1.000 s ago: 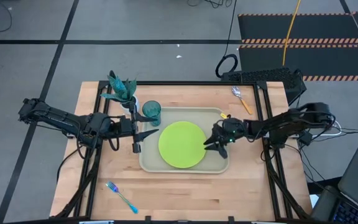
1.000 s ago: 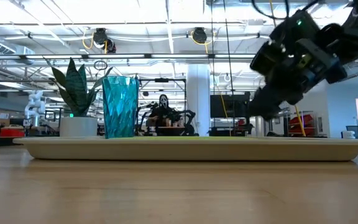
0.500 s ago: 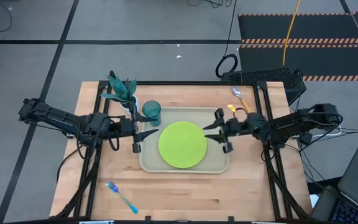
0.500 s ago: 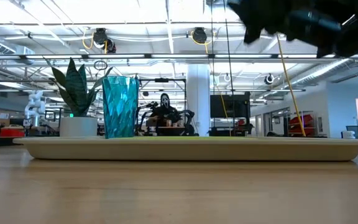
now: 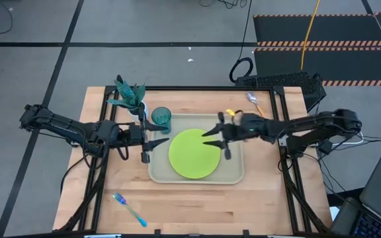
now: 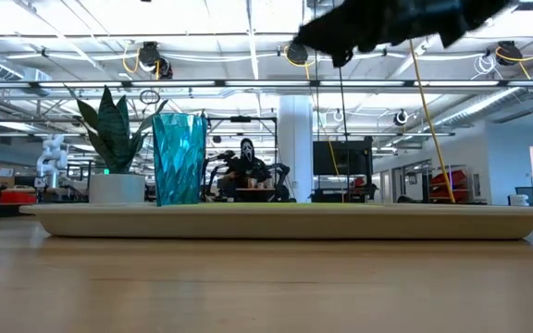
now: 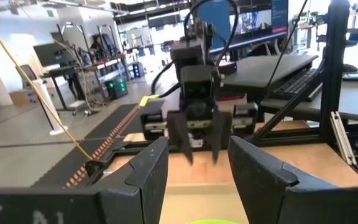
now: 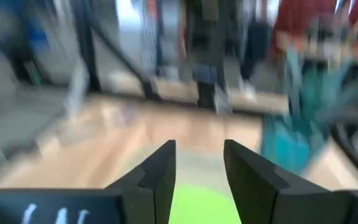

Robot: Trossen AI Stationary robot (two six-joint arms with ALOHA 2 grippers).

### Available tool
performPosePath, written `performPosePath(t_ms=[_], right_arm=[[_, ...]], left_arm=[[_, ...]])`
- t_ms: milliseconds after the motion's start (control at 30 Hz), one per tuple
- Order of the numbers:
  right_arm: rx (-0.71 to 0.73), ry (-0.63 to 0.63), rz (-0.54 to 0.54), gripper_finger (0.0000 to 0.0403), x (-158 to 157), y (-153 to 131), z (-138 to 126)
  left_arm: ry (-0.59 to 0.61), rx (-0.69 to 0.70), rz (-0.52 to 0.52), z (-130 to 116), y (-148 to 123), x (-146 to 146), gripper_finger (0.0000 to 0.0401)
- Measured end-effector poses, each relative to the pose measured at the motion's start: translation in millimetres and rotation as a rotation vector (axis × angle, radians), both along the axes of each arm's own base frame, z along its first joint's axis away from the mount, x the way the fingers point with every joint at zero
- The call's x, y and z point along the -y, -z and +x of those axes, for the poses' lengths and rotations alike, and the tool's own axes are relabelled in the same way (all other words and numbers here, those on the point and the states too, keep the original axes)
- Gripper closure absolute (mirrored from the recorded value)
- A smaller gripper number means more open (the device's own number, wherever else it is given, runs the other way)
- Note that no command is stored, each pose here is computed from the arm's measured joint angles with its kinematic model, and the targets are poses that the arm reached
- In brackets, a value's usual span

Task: Pick and place plate/cup/fork/spoon on tray
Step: Put the green plate to the middle left of the white food tray

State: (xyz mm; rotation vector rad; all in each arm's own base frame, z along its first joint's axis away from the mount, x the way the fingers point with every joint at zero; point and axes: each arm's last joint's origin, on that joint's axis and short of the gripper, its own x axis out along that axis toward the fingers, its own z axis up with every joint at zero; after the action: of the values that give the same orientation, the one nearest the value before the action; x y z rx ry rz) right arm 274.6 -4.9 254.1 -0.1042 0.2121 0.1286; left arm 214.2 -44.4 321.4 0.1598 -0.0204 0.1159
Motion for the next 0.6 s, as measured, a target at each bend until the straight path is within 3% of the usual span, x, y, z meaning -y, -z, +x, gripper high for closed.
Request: performPosePath(t_ms=[200,400,600], right_arm=[[-0.276,0.002,-0.037,0.0273,1.1,1.8,18.6],[-0.627,-0.02,-0.014,0.0273,-6.6,61.9,37.4],[-0.724,-0.08,-0.053,0.0273,-22.7,105.0,51.6]], left_arm=[[0.002,-0.002,-0.007,-0.1,0.3,0.3,0.0229],[0.002,-0.005,-0.007,-0.1,0.6,0.3,0.0229],[0.005,-0.005,-0.009,-0.2,0.6,1.1,0.0229]])
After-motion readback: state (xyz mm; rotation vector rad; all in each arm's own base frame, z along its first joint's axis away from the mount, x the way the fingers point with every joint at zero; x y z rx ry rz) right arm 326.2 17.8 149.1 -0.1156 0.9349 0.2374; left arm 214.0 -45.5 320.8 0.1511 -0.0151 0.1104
